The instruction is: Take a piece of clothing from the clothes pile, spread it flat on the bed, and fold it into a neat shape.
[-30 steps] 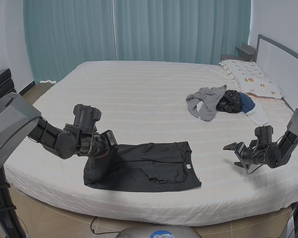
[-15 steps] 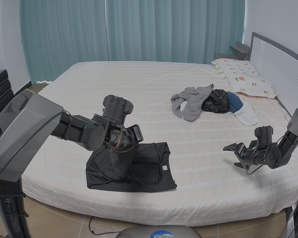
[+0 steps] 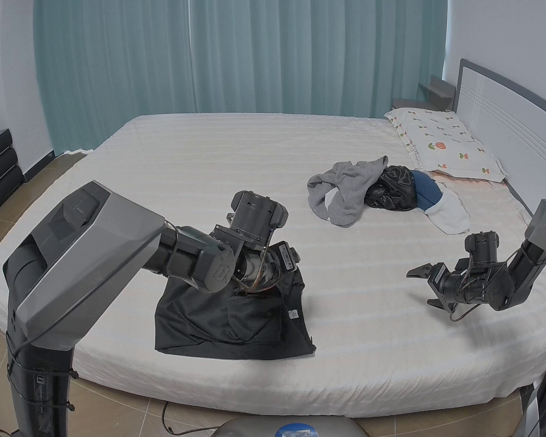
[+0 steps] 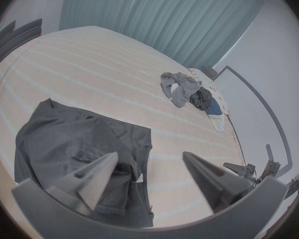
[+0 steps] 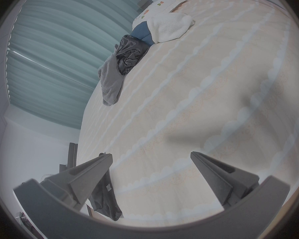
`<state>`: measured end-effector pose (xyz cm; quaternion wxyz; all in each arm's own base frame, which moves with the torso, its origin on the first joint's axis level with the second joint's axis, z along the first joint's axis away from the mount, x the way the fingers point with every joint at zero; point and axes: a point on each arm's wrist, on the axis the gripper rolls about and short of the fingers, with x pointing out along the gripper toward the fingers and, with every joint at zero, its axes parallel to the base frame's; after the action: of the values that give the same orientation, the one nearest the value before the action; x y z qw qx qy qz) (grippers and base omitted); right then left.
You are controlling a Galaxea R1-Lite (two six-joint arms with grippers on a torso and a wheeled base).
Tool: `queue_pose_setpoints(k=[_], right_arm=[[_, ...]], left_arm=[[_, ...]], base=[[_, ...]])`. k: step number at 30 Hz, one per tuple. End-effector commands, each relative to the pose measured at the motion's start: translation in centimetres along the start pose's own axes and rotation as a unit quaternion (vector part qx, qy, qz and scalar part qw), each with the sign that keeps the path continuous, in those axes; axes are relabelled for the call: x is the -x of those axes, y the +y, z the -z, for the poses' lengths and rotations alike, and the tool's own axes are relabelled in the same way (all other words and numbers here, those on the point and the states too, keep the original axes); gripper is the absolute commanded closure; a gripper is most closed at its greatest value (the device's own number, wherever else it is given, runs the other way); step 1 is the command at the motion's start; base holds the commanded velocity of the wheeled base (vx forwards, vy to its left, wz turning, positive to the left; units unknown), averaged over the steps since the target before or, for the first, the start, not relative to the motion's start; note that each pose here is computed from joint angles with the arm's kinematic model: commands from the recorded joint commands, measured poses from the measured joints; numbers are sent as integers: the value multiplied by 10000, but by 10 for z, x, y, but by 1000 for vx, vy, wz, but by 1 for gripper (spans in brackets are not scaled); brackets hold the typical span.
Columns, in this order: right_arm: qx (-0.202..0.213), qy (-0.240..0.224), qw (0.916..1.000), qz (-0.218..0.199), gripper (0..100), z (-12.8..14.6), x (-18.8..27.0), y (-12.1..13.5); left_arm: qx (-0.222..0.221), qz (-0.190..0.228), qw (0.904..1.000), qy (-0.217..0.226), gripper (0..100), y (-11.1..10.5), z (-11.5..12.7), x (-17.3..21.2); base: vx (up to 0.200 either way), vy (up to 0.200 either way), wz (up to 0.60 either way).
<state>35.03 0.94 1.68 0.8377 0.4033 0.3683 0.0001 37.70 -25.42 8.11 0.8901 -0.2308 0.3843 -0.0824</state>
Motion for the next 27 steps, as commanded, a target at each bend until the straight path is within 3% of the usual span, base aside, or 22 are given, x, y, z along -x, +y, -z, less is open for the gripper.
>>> queue_pose_setpoints(k=[1,6,12,14,21,27], right_arm=[[-1,17,10000,7,0,1,-1,-1],[-1,32,10000,14,0,2,0,-1],[10,53,10000,2,0,4,0,1],[15,58,10000,-1,0,4,-1,1],[10,68,10000,9,0,5,-1,0],[6,78,10000,20,0,5,-2,0]], left_arm=[[90,60,9999,-1,0,-5,2,2],[419,74,9990,-118,0,-1,-10,19],[746,-119,9971,-67,0,24,-15,35],[961,-160,9952,1,0,45,-15,42],[1500,80,9885,154,0,84,-4,59],[1791,46,9833,328,0,121,7,59]], base=[[0,0,0],[0,0,0],[0,0,0],[0,0,0],[0,0,0],[0,0,0]])
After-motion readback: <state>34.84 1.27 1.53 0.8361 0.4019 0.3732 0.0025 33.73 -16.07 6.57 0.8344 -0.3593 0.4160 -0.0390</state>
